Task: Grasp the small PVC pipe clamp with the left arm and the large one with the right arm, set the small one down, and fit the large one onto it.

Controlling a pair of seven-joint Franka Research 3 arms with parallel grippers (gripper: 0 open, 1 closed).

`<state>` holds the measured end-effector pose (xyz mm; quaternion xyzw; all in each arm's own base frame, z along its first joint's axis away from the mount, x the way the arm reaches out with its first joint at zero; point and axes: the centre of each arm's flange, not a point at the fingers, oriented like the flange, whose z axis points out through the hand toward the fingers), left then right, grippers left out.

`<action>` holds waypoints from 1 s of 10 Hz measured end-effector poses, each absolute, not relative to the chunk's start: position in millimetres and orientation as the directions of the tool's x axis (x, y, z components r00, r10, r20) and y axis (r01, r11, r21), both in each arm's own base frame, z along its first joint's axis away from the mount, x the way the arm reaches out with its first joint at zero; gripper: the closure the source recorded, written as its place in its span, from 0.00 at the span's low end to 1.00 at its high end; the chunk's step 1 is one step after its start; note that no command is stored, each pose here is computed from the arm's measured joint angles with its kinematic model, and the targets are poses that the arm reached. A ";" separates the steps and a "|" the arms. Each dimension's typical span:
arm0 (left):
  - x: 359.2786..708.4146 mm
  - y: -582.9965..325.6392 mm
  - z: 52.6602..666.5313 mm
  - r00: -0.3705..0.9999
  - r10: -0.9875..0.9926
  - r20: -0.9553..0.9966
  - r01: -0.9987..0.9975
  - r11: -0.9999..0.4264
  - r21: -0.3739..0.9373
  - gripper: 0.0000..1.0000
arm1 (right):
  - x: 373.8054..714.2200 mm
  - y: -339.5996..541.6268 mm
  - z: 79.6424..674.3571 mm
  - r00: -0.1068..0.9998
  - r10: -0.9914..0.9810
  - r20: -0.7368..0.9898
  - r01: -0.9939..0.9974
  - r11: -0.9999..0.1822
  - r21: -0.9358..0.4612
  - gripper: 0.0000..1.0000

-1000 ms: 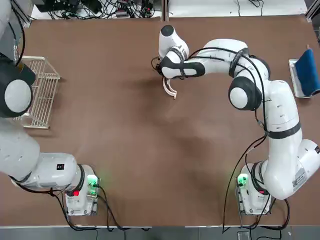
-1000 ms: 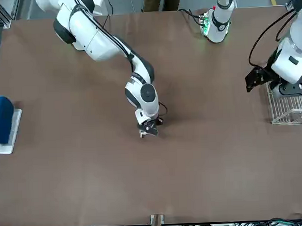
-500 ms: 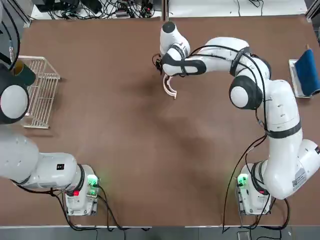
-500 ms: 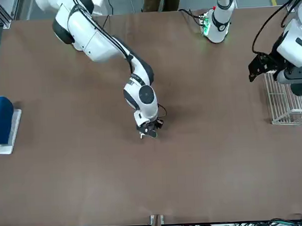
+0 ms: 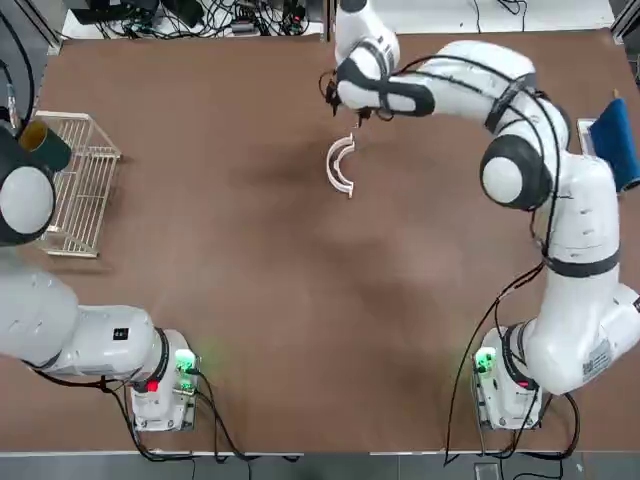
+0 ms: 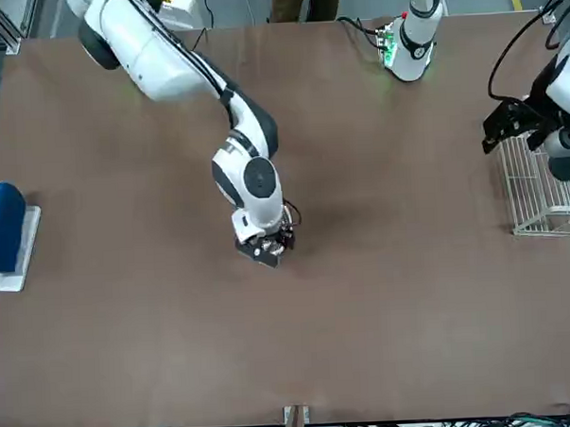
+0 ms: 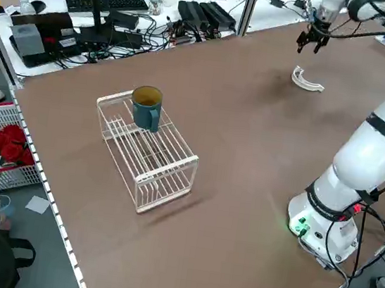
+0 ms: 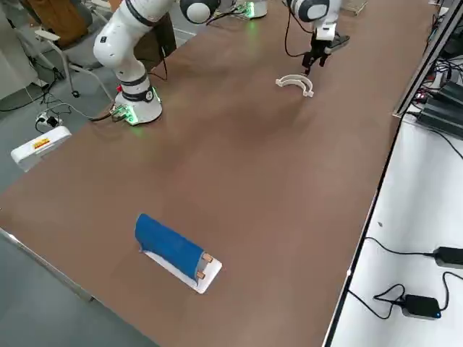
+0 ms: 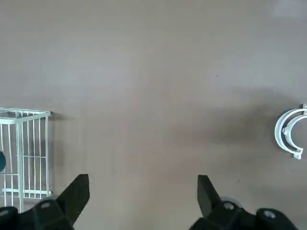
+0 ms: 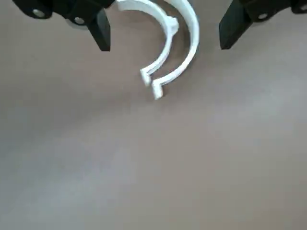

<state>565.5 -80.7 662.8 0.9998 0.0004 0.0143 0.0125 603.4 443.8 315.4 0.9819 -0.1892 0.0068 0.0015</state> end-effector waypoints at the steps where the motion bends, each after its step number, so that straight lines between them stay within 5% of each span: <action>1: 565.7 -80.2 661.7 1.000 0.002 0.026 0.001 -1.000 0.025 0.00 | 613.6 408.4 341.4 0.936 -0.353 0.006 -0.353 -0.936 -0.013 0.00; 10: 569.8 -88.4 647.5 0.999 -0.037 0.003 -0.037 -0.999 0.014 0.00 | 591.3 50.5 540.1 0.993 -0.115 0.032 -0.116 -0.993 0.019 0.00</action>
